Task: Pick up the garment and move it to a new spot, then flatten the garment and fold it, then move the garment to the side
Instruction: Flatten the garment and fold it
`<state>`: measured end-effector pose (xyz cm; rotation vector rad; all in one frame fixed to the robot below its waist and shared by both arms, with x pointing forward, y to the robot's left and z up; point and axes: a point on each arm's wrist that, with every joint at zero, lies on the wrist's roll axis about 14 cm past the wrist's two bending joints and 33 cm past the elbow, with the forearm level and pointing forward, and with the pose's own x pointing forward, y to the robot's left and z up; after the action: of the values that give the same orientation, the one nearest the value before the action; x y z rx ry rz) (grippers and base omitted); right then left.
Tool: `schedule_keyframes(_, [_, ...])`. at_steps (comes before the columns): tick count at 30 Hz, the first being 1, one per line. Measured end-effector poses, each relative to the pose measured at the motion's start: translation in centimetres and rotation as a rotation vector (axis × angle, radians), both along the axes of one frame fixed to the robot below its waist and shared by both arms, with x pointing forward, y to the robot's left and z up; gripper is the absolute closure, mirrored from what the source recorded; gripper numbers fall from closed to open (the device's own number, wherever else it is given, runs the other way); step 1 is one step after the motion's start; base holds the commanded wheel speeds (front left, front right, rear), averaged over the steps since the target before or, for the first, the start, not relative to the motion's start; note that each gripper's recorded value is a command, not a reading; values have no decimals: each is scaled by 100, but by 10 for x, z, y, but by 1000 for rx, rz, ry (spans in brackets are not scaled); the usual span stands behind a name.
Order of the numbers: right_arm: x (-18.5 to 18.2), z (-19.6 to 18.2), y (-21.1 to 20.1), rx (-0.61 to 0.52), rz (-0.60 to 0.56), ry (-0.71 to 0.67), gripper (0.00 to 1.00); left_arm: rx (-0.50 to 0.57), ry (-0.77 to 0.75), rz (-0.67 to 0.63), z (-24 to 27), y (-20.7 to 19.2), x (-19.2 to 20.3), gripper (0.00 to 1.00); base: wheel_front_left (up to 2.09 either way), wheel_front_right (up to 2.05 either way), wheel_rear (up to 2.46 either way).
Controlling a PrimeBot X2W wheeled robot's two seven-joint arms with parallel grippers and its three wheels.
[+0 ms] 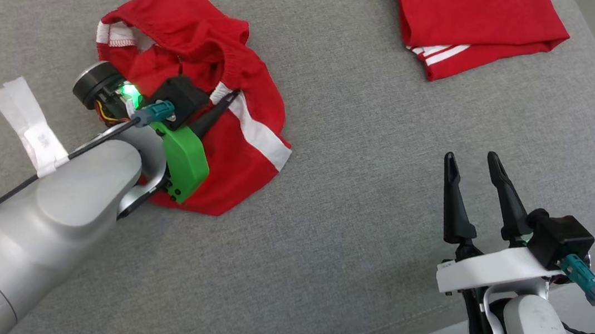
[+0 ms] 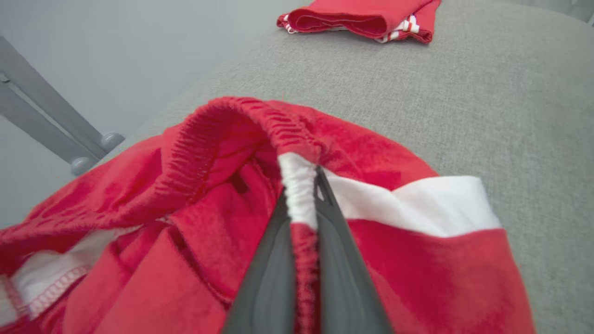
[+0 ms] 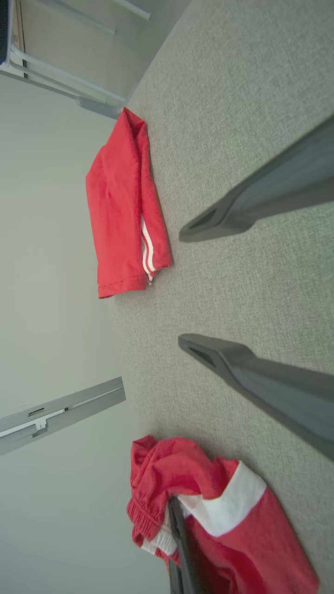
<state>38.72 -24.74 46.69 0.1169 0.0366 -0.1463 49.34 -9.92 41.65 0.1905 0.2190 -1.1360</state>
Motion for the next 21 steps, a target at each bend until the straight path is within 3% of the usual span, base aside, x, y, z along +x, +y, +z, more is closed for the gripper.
schedule_keyframes(11, [10,1,25,4,75,-16,0,-143,-59,210,47,46,5,100,0,0,0])
schedule_keyframes(21, [20,4,58,28,169,-38,0,-194,-26,475,45,128,-46,100,0,0,0])
